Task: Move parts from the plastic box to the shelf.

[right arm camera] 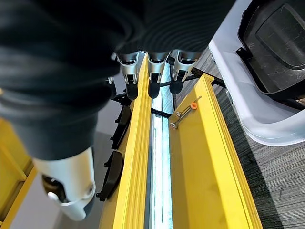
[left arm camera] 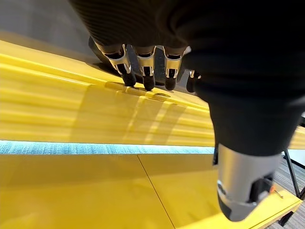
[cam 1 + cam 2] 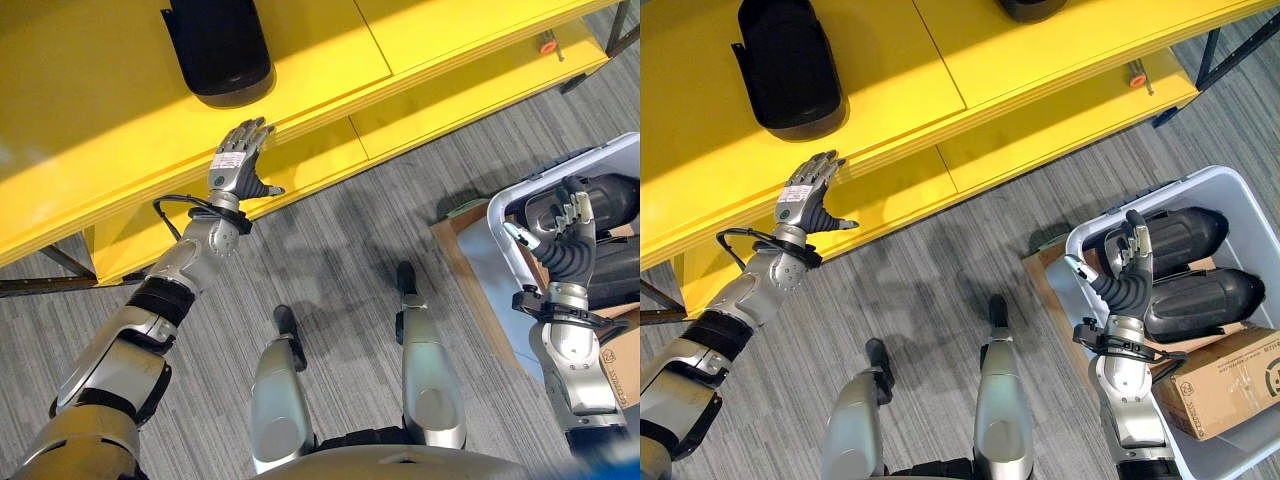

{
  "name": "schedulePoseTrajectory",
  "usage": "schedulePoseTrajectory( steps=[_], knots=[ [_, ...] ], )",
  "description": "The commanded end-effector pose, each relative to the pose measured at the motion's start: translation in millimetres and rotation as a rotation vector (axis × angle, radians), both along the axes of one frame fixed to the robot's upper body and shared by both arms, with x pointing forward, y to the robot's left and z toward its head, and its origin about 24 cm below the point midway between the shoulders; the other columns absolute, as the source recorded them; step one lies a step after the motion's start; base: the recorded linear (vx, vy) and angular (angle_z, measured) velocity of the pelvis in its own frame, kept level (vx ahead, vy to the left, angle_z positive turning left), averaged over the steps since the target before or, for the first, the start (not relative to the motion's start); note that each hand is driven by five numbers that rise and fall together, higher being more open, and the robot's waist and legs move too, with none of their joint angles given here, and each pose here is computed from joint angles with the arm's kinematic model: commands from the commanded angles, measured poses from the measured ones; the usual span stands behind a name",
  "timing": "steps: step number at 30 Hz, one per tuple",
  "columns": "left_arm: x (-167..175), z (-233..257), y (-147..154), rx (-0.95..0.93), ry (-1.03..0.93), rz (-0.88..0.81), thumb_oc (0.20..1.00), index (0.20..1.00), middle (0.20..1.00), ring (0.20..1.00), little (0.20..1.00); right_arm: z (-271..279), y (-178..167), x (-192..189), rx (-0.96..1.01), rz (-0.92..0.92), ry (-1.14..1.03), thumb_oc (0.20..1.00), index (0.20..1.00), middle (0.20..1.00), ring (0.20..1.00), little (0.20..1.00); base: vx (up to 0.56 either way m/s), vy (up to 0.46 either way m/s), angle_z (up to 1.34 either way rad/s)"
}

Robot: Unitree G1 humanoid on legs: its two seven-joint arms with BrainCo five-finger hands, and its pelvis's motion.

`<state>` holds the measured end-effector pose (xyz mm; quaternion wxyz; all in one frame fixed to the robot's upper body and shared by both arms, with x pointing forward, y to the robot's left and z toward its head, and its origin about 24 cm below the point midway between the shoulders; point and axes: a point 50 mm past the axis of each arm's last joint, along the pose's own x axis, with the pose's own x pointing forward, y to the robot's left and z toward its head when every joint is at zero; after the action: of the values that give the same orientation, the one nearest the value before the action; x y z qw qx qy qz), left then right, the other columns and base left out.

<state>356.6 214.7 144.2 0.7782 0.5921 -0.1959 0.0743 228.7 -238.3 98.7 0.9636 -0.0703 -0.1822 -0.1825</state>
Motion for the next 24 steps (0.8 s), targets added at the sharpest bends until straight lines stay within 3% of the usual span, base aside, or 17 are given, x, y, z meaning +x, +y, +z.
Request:
schedulePoseTrajectory(
  steps=[1, 24],
  knots=[
    [1, 10, 44, 0.009, 0.005, 0.163, 1.0, 1.0, 1.0, 1.0, 1.0, 15, -8, -10, -0.025, -0.026, -0.101, 1.0, 1.0, 1.0, 1.0, 1.0, 0.0, 0.0, 0.0],
    [13, 33, 57, 0.117, 0.014, 0.222, 1.0, 1.0, 1.0, 1.0, 1.0, 11, -14, -17, -0.024, -0.036, -0.076, 1.0, 1.0, 1.0, 1.0, 1.0, 0.01, 0.0, -0.02]
  ],
)
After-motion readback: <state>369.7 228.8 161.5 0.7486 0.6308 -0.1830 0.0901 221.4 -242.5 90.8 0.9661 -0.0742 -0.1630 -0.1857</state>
